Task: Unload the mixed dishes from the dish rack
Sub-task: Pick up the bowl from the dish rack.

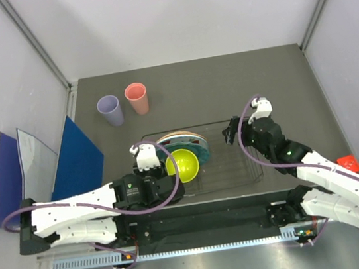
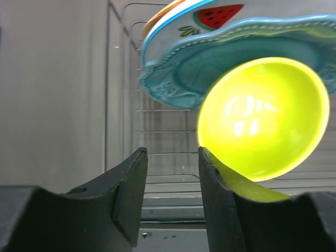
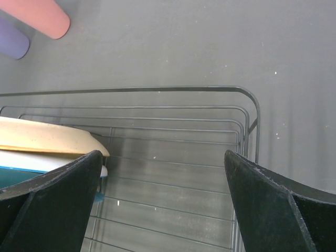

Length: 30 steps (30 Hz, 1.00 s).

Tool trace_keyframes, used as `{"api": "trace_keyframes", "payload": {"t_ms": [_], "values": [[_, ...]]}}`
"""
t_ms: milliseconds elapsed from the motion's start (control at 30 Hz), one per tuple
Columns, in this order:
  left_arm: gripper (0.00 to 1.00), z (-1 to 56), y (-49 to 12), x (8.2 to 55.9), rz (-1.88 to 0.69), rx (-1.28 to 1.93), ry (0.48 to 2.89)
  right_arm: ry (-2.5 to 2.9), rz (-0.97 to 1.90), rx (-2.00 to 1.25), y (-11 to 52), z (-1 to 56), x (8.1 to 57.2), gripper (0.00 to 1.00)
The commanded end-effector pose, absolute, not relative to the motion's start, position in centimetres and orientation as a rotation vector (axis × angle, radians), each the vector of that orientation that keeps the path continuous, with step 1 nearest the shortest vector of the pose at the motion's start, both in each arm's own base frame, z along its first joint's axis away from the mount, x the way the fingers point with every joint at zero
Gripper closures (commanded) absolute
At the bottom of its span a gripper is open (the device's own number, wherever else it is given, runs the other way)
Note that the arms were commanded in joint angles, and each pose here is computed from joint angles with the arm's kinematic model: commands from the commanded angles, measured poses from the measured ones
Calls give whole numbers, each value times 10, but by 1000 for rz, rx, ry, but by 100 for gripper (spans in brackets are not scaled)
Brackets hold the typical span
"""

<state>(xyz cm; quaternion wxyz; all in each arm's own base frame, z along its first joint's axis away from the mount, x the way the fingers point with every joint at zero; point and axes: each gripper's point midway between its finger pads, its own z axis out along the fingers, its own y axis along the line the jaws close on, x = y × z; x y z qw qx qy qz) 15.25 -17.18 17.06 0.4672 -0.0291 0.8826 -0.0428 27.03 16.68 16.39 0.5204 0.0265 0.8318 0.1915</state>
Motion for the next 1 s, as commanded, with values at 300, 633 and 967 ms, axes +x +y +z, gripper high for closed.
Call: {"api": "trace_keyframes", "payload": {"t_ms": [300, 633, 967], "values": [[50, 146, -210, 154, -298, -135, 2153, 1956, 511, 55, 179, 176, 274, 1], [66, 136, -213, 162, -328, -195, 2094, 1969, 500, 39, 180, 171, 273, 0], [100, 123, -209, 160, -308, -216, 2109, 1982, 507, 32, 183, 166, 274, 0]]}}
